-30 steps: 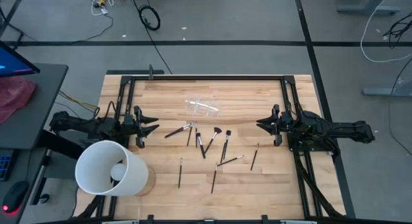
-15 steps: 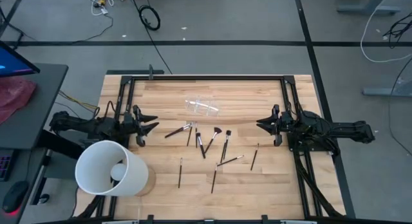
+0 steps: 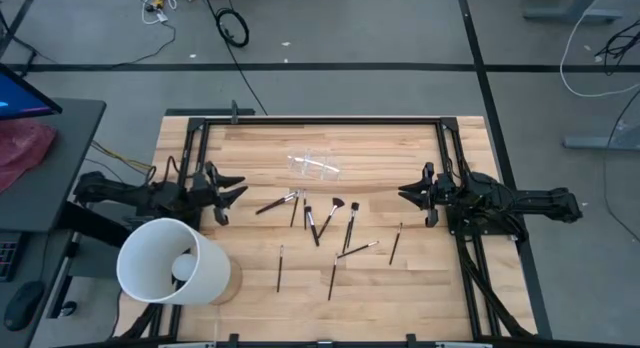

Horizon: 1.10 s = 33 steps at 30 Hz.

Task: Put items in baskets/containers
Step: Put the black eyeshadow brush into the transparent organizer

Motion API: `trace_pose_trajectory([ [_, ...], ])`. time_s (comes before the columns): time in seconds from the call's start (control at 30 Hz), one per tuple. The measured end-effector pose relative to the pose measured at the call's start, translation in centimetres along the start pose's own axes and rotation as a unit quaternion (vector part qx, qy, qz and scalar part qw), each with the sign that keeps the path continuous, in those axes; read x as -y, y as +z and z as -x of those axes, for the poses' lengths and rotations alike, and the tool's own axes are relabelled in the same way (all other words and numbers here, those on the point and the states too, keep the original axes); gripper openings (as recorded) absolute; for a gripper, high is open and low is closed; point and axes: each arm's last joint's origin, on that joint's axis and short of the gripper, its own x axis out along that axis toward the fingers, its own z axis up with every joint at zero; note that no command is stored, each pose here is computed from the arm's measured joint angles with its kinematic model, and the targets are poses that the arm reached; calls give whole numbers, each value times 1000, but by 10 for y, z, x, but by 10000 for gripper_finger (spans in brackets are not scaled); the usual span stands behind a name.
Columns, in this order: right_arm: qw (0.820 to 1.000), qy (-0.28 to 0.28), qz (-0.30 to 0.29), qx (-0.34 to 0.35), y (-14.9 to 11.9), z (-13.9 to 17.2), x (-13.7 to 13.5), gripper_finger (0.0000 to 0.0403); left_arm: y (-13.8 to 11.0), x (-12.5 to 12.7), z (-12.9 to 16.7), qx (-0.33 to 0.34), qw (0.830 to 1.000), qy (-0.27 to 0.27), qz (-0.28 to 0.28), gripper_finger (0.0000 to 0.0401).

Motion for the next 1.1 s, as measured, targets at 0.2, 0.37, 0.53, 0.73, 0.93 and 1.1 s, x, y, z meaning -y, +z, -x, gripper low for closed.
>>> trace_pose_trajectory([
  [0.2,1000,0,0,0,0,0,0,73,-7,-2,-10,-32,999,28,20,135],
  [0.37,1000,0,0,0,0,0,0,73,-21,-4,-19,-93,994,50,20,135],
  [0.53,1000,0,0,0,0,0,0,73,-28,-5,-29,-111,991,70,18,135],
  [0.73,1000,0,0,0,0,0,0,73,-40,-5,-39,-139,987,86,5,135],
  [0.93,1000,0,0,0,0,0,0,73,-52,-3,-47,-164,983,84,-6,135],
  [1.1,1000,0,0,0,0,0,0,73,-59,0,-52,-172,983,66,-2,135],
])
